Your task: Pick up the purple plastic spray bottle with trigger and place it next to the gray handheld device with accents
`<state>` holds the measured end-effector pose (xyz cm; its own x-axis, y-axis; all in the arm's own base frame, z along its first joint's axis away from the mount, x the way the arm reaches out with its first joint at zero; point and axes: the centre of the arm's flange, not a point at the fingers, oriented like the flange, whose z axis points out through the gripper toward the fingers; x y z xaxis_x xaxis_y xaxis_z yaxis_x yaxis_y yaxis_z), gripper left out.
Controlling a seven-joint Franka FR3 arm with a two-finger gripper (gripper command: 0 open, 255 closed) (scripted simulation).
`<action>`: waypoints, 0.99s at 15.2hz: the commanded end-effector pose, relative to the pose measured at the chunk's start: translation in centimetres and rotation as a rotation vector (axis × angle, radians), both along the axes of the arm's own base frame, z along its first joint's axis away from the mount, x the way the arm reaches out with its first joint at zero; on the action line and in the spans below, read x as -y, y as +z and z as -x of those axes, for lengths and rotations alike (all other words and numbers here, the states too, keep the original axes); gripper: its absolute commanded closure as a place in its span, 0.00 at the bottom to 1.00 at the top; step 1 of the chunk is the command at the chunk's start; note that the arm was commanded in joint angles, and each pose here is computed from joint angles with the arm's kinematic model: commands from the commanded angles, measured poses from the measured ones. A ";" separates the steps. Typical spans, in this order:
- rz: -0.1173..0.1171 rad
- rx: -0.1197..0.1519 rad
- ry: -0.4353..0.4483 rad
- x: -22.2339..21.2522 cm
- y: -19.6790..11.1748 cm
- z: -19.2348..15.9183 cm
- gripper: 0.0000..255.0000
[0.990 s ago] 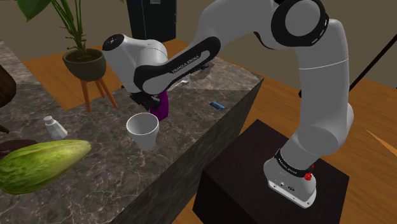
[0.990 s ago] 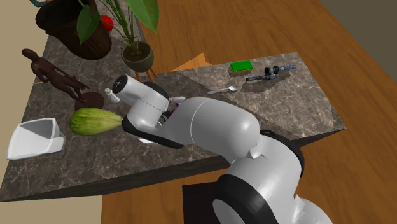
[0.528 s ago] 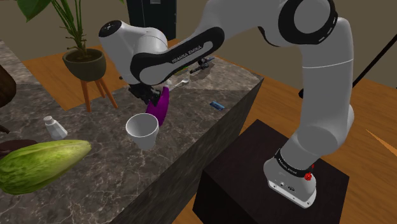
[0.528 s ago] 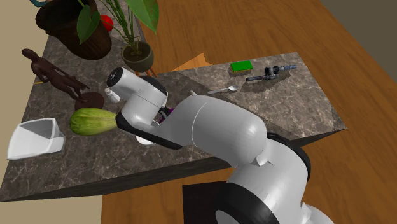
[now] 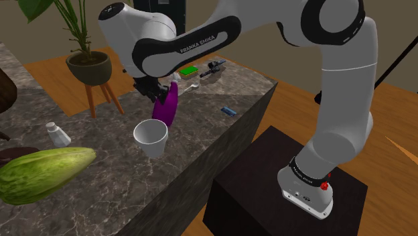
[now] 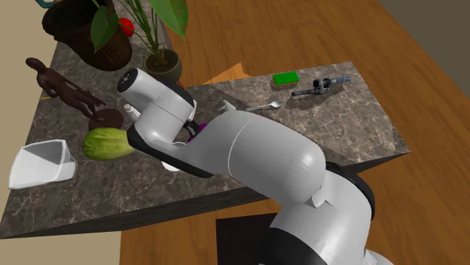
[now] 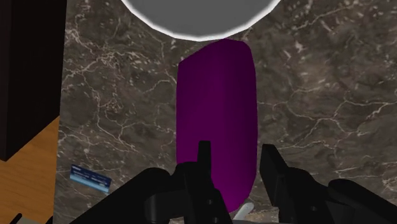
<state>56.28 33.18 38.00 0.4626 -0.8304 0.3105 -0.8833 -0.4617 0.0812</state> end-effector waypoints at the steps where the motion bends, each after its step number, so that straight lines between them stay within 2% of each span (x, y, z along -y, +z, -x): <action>1: 0.000 0.000 0.000 -0.1 1.3 -0.1 1.00; 15: 0.000 0.000 0.000 -0.1 8.7 -0.1 1.00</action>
<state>56.43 33.28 46.14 0.4628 -0.8303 0.3104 -0.8832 -0.4620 0.0809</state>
